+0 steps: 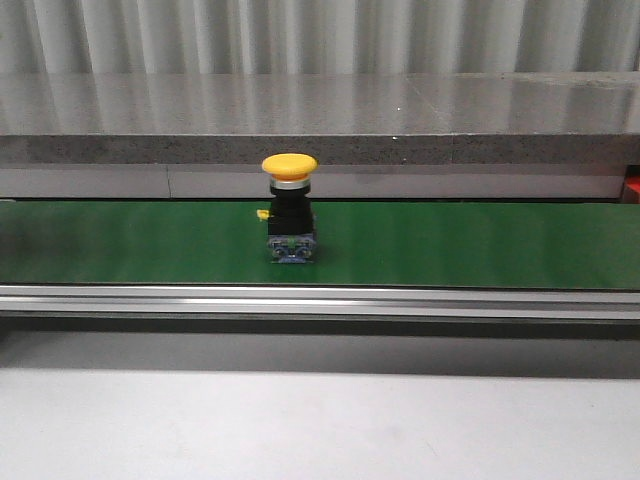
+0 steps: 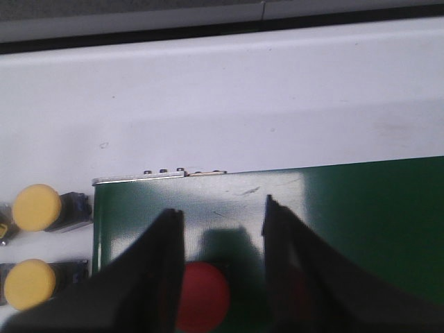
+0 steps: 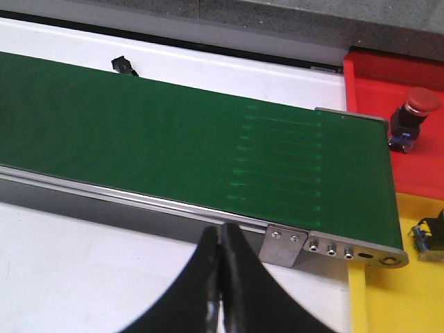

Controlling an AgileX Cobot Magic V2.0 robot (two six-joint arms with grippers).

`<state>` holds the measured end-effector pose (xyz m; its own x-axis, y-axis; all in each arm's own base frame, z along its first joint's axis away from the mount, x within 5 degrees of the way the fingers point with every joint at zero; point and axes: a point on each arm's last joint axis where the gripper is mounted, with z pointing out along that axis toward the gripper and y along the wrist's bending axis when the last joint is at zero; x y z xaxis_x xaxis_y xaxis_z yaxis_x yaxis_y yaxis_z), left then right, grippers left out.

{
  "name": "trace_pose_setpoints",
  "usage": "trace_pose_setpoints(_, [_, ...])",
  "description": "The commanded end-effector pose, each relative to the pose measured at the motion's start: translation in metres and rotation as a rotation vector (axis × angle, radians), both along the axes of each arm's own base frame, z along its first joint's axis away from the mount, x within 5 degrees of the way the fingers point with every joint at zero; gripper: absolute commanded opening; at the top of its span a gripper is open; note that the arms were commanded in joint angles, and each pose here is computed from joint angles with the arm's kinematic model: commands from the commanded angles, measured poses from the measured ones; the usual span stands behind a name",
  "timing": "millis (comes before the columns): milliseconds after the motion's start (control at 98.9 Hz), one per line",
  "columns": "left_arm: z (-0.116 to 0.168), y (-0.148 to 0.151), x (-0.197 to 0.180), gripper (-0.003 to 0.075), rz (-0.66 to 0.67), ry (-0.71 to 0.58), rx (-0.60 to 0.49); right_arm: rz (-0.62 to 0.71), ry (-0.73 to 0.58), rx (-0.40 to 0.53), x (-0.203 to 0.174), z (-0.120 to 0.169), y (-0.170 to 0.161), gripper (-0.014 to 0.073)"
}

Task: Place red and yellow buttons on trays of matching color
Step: 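Lower the red button onto the belt and release it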

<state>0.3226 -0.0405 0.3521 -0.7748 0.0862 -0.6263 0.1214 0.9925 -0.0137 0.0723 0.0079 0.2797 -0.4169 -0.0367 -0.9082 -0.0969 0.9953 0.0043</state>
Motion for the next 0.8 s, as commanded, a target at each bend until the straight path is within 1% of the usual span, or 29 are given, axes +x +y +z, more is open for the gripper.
trace_pose_setpoints(0, [0.031, -0.007, -0.023, 0.0043, -0.020, -0.165, -0.042, -0.005, -0.096, 0.004, 0.003, 0.014, 0.000, -0.0067])
trace_pose_setpoints(20, [0.032, -0.008, -0.027, 0.0010, -0.027, -0.171, -0.043, -0.005, -0.096, 0.004, 0.003, 0.014, 0.000, -0.0067])
trace_pose_setpoints(40, [0.033, -0.010, -0.031, -0.0004, -0.033, -0.177, -0.045, -0.005, -0.096, 0.004, 0.003, 0.014, 0.000, -0.0067])
trace_pose_setpoints(182, [0.033, -0.015, -0.062, -0.0005, -0.069, -0.238, -0.063, -0.005, -0.096, 0.004, 0.003, 0.014, 0.000, -0.0067])
trace_pose_setpoints(323, [0.021, -0.015, -0.096, -0.0006, -0.092, -0.294, -0.088, -0.005, -0.096, 0.004, 0.003, 0.014, 0.000, -0.0067])
trace_pose_setpoints(505, [0.008, -0.004, -0.145, -0.0006, -0.092, -0.396, -0.119, -0.005, -0.095, 0.004, 0.003, 0.014, 0.000, -0.0067])
trace_pose_setpoints(667, [-0.004, 0.004, -0.181, -0.0006, -0.091, -0.489, -0.136, -0.003, -0.081, 0.004, 0.002, 0.013, 0.000, -0.0067])
trace_pose_setpoints(788, [-0.012, 0.010, -0.204, -0.0006, -0.091, -0.534, -0.145, -0.002, -0.068, 0.003, 0.002, 0.012, 0.000, -0.0067])
